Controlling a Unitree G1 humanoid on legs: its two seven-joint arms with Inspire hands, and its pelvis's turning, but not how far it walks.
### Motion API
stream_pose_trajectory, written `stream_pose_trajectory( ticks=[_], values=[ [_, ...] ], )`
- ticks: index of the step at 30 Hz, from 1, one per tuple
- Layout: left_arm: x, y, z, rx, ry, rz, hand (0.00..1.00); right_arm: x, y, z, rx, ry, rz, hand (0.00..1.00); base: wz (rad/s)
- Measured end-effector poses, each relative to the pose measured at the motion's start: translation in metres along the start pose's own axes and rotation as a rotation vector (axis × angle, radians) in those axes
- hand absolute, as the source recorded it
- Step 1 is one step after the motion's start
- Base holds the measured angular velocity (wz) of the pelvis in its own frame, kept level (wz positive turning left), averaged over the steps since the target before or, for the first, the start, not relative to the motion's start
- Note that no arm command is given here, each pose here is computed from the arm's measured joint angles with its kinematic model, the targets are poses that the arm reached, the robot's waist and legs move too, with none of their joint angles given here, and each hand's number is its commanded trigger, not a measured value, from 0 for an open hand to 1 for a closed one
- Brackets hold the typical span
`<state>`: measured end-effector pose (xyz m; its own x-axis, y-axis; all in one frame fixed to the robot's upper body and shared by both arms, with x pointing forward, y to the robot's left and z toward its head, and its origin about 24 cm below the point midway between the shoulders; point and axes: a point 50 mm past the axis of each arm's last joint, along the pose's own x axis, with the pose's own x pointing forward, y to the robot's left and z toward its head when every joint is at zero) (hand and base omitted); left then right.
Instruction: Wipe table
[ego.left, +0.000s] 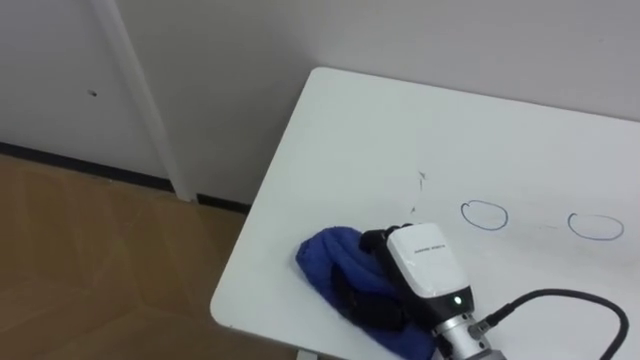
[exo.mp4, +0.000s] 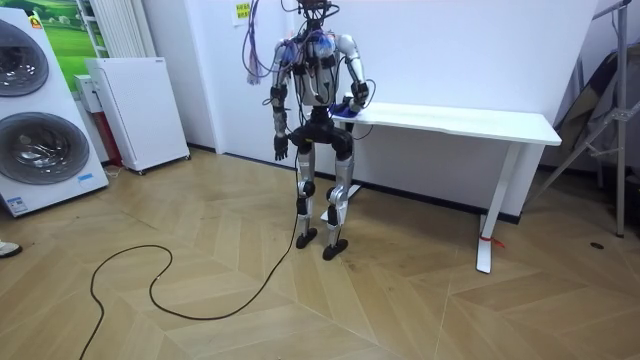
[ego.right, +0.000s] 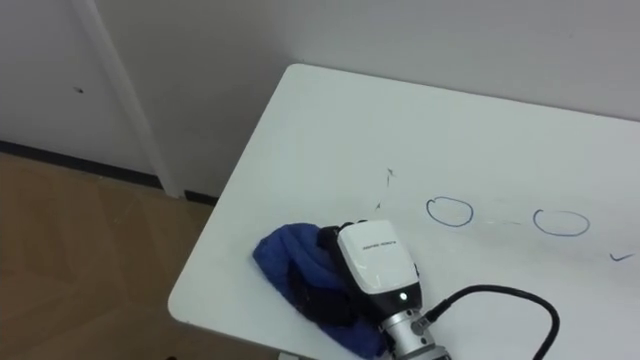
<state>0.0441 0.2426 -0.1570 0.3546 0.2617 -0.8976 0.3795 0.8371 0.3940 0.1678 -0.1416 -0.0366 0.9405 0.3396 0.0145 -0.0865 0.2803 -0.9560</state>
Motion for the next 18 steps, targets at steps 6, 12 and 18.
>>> stream_pose_trajectory(
  ticks=[6,12,18],
  values=[
    [-0.001,-0.001,-0.005,0.001,0.032,-0.005,0.00,-0.002,0.000,-0.004,0.025,0.029,0.002,1.00,0.04],
    [-0.001,-0.004,-0.006,0.008,0.055,-0.014,0.00,0.004,-0.001,-0.006,0.057,0.059,0.026,1.00,0.02],
    [0.000,-0.007,0.002,-0.012,0.052,-0.030,0.00,0.043,-0.008,-0.024,0.063,0.130,0.061,1.00,-0.01]
  ],
)
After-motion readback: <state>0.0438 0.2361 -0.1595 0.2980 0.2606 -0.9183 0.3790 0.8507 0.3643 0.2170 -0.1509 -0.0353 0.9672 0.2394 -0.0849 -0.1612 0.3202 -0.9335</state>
